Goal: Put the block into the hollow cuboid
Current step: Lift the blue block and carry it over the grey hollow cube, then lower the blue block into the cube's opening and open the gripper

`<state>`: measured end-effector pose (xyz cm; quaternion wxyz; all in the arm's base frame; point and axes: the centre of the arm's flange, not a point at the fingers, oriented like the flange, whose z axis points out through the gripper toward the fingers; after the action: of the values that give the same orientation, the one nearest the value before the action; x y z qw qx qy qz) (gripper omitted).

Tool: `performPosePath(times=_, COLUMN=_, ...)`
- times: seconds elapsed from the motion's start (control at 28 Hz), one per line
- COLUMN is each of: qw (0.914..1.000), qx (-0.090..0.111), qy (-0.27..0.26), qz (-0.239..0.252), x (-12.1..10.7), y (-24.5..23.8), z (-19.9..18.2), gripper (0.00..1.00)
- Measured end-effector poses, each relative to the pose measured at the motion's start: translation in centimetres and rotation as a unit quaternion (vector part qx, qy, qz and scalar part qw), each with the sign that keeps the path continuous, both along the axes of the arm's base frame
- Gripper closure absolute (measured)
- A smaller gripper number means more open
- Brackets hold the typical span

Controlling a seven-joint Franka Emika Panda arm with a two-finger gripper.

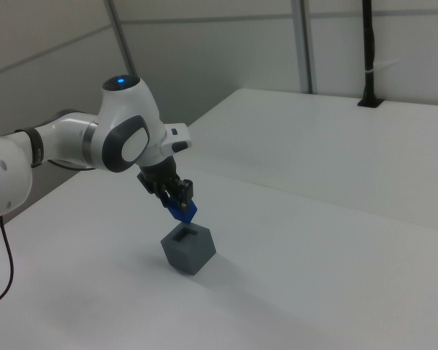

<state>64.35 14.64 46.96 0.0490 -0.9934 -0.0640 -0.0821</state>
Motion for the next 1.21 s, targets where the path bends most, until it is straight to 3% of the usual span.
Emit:
performPosePath(times=0.5, qw=0.9985, qx=-0.010, qy=0.052, qz=-0.011, x=-1.2, y=-0.1, z=-3.1, gripper=0.48)
performPosePath(times=1.21, qw=0.9978, qx=-0.020, qy=0.062, qz=-0.011, x=-1.1, y=-0.3, z=-4.3, gripper=0.48)
